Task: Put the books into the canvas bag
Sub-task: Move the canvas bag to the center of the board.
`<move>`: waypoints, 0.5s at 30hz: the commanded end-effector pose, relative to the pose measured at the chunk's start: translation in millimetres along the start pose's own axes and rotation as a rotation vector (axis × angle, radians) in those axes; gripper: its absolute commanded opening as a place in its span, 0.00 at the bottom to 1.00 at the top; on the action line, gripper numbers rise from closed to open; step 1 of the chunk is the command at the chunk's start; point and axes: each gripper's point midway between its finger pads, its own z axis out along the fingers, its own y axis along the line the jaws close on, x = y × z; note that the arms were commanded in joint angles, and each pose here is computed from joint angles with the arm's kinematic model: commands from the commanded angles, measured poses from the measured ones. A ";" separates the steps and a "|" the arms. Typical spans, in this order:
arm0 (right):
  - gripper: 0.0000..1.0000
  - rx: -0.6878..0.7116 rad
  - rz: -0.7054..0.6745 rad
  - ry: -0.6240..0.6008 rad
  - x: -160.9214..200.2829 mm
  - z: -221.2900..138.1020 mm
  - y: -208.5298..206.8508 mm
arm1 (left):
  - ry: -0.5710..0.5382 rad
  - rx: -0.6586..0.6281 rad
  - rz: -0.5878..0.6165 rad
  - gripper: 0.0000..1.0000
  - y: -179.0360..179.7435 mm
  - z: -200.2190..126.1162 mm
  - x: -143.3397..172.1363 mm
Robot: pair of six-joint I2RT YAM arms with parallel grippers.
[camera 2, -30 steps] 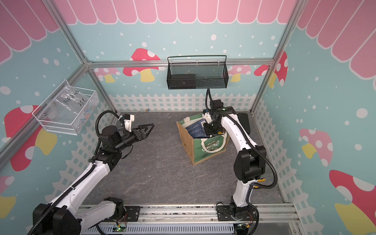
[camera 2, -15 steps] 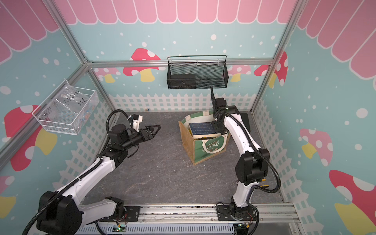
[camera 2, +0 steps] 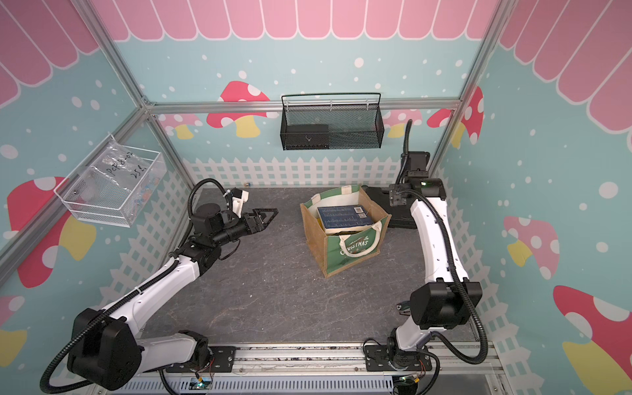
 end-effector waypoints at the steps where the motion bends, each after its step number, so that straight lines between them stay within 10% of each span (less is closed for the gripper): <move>1: 0.83 -0.060 0.034 0.025 6.4 33.3 7.0 | -0.003 0.007 0.026 0.99 -8.2 1.8 -5.4; 8: 0.83 -0.236 0.047 0.163 64.9 107.8 63.5 | -0.015 -0.150 -0.023 0.98 13.8 -8.6 -6.4; 15: 0.94 -0.519 0.005 0.172 112.7 103.9 137.9 | -0.084 -0.324 -0.197 0.98 67.6 -38.0 -18.8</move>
